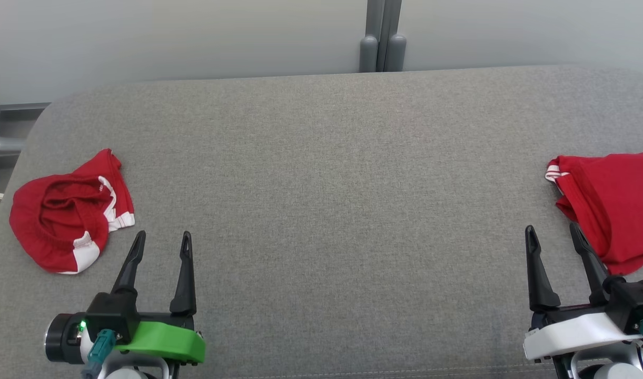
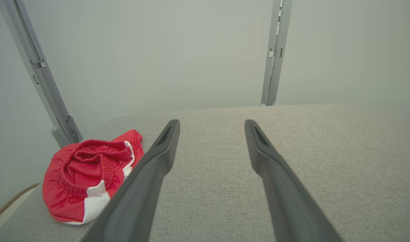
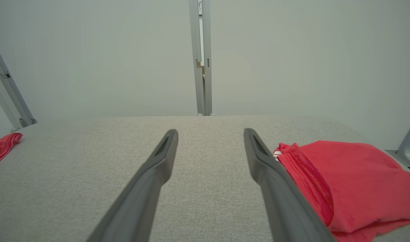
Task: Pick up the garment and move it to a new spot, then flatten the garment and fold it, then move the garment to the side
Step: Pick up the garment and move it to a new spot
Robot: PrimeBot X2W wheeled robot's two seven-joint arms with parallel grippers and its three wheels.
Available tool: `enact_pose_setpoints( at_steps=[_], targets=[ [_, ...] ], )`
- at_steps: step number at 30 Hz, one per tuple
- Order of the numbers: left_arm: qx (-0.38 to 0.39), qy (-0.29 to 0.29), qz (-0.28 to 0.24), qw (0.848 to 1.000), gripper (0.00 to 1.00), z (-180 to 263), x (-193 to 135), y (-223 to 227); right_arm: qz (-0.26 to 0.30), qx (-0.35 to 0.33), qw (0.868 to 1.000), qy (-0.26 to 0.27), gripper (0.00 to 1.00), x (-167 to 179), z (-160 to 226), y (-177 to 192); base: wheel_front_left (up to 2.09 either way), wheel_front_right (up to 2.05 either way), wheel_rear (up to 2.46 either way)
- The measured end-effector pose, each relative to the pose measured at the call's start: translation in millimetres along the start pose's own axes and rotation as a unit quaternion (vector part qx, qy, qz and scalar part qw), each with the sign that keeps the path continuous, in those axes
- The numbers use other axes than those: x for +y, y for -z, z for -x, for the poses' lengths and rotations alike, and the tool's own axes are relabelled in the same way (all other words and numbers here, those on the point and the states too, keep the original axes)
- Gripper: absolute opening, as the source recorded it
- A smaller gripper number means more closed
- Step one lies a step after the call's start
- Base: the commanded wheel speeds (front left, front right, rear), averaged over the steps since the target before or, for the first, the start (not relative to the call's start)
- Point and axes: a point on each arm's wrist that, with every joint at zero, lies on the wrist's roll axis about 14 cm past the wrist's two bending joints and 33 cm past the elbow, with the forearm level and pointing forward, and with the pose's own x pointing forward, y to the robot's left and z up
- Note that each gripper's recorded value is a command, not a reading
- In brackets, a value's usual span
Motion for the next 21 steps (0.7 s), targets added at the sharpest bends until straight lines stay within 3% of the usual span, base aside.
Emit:
enact_pose_setpoints(
  at_steps=[21],
  targets=[
    [-0.011,-0.017,-0.003,1.0,1.0,0.8,11.3,-8.9,-0.001,-0.007,1.0,-0.019,1.0,11.7,-8.5,-5.2,0.0,0.0,0.0]
  ],
)
